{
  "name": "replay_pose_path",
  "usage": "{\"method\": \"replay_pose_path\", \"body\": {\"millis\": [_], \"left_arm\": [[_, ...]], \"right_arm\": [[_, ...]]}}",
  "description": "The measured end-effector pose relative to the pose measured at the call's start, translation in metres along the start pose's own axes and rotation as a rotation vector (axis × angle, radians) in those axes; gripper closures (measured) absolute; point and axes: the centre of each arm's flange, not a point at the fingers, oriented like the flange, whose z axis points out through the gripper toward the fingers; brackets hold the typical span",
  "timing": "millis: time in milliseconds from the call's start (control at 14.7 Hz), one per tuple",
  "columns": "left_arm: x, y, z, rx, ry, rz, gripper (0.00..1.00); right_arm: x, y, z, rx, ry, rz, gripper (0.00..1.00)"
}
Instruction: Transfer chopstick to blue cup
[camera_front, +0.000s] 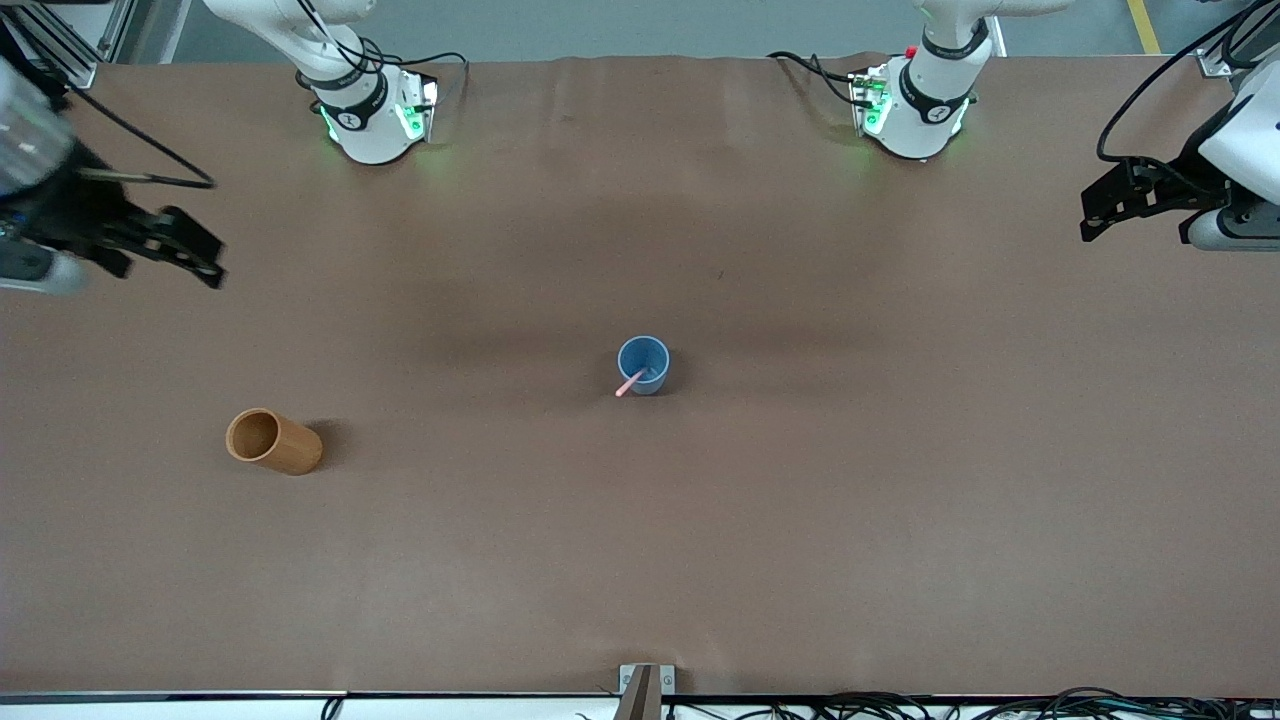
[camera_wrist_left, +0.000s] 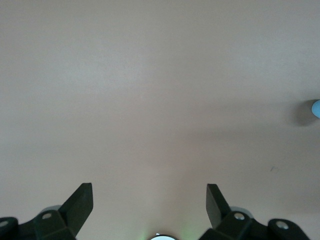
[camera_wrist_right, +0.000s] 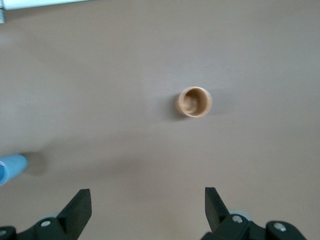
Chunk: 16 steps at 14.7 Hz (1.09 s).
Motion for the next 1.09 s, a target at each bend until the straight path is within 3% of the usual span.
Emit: {"method": "replay_pose_path", "body": {"millis": [272,407,611,1086], "left_arm": [[0.001,0.000,0.001,0.000,-0.001,-0.002,0.00],[0.002,0.000,0.003,0.000,-0.005,-0.014,0.00],[0.004,0.000,0.005,0.000,-0.008,-0.043,0.00],[0.004,0.003,0.005,-0.022,-0.009,-0.075,0.00]], "right_arm": [[-0.035,0.062,-0.015,0.006,-0.038,-0.032,0.00],[-0.038,0.073,-0.026,0.010,-0.018,-0.031,0.00],[-0.036,0.082,-0.033,0.010,-0.013,-0.017,0.00],[-0.008,0.073,-0.011,0.006,-0.100,-0.053,0.00]]}}
